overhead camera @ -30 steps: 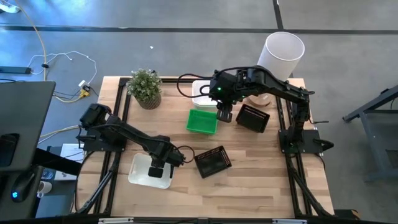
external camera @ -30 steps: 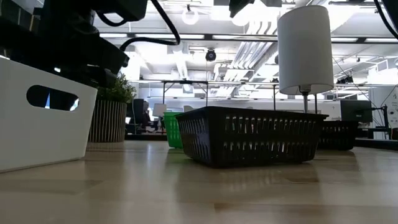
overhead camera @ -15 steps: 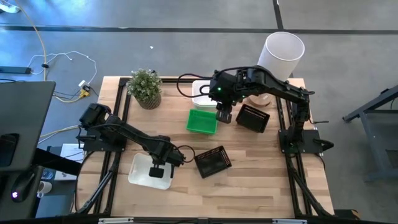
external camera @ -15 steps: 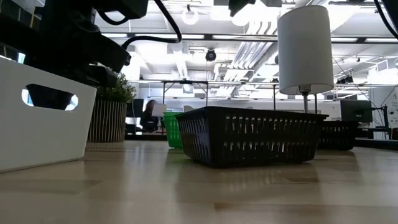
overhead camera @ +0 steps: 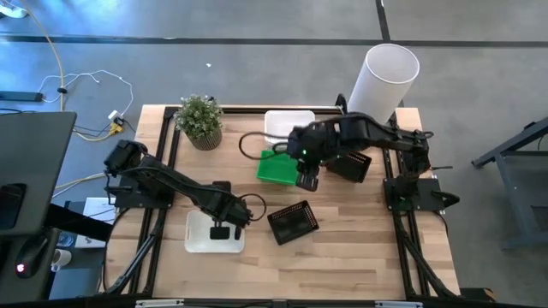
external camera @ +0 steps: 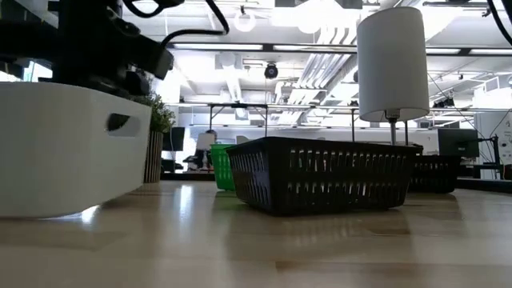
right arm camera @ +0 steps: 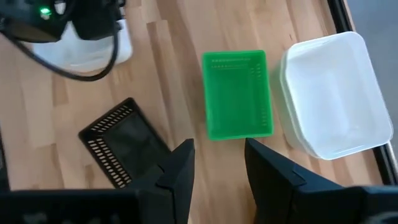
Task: Stack baskets by color
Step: Stack the bottom white bin on top of the top white bins
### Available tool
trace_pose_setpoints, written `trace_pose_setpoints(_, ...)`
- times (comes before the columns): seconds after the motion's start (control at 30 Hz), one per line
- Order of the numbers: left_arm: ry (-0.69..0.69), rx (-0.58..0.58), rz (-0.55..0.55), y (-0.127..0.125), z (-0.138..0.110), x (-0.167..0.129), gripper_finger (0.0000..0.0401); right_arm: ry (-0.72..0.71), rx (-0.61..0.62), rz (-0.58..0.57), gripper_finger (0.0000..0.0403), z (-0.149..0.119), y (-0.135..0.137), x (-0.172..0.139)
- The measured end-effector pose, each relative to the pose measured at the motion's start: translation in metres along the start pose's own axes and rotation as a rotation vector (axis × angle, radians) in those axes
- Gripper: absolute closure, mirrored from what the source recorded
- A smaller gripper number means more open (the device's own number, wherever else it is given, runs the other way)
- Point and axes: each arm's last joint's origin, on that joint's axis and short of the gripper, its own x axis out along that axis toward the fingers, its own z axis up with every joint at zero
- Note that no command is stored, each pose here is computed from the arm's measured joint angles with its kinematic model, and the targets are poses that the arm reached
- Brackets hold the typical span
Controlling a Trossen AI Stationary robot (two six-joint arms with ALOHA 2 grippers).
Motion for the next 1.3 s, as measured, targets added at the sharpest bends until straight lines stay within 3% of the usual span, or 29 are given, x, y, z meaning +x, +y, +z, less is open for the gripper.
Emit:
trace_pose_setpoints(0.57, -0.199, -0.146, 0.177, 0.001, -0.019, -0.033, 0.0401, -0.122, 0.100, -0.128, 0.0275, -0.029, 0.088, -0.011)
trace_pose_setpoints(0.97, -0.297, -0.184, 0.275, -0.004, -0.024, -0.039, 0.0401, -0.183, 0.169, -0.259, 0.0275, -0.042, 0.145, 0.025)
trace_pose_setpoints(1.3, -0.391, -0.206, 0.367, -0.010, -0.027, -0.042, 0.0401, -0.203, 0.250, -0.271, 0.0275, -0.043, 0.177, 0.064)
